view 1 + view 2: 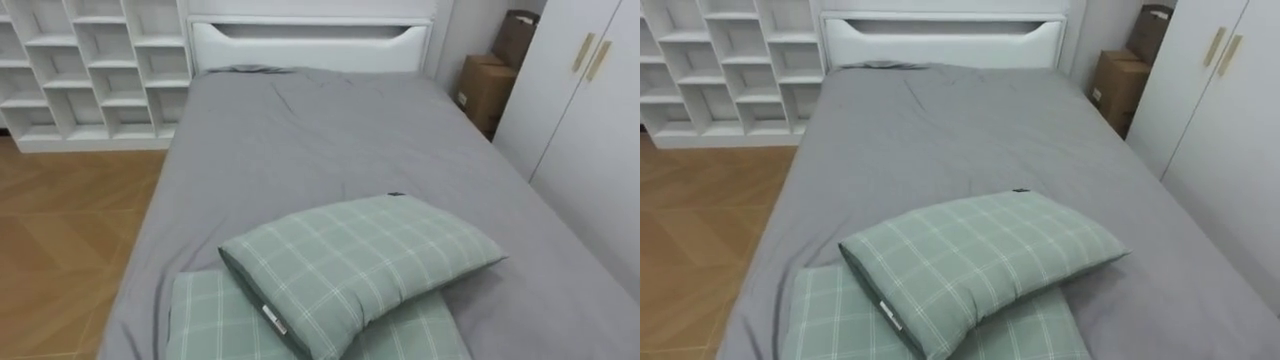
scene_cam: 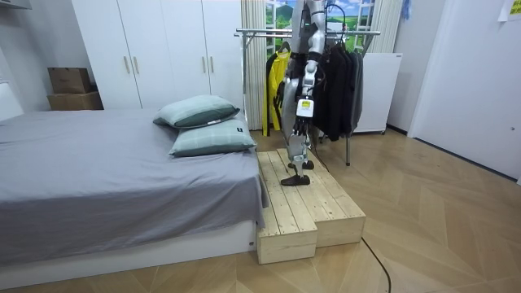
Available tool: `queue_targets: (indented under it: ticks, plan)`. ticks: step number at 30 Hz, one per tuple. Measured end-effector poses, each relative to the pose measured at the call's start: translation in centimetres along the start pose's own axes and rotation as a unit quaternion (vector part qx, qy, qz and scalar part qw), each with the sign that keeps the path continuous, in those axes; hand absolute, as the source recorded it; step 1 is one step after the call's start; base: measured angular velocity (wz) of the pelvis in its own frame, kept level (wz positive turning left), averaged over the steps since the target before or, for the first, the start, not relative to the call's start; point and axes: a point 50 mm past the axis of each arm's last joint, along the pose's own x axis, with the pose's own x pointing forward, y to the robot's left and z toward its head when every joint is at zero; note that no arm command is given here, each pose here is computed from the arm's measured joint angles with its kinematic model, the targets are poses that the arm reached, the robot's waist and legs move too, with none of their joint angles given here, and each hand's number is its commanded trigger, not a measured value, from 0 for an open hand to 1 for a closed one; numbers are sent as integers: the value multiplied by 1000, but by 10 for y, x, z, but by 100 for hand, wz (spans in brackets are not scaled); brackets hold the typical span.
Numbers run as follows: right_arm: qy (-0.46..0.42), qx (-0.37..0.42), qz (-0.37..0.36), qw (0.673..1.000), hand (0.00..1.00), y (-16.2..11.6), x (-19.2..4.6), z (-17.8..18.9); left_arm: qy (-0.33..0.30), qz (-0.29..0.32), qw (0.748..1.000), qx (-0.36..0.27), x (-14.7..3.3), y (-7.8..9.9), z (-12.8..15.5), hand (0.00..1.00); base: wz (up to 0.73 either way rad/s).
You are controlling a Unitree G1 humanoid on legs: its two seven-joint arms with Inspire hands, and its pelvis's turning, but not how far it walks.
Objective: Hang clothes
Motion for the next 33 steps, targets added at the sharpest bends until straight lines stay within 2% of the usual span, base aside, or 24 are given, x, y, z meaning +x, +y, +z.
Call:
queue_targets:
  ticks: [8,22,33]
  plan:
    - [0,9,12,1000,0,0,0,1,27,-29,999,10,-1,-9,-13,0,3]
    - [-6,6,20,1000,0,3,0,5,3,-35,999,8,-1,-8,2,0,1]
    - [-5,17,32,999,0,5,0,4,2,-35,999,8,-1,-9,1,0,0]
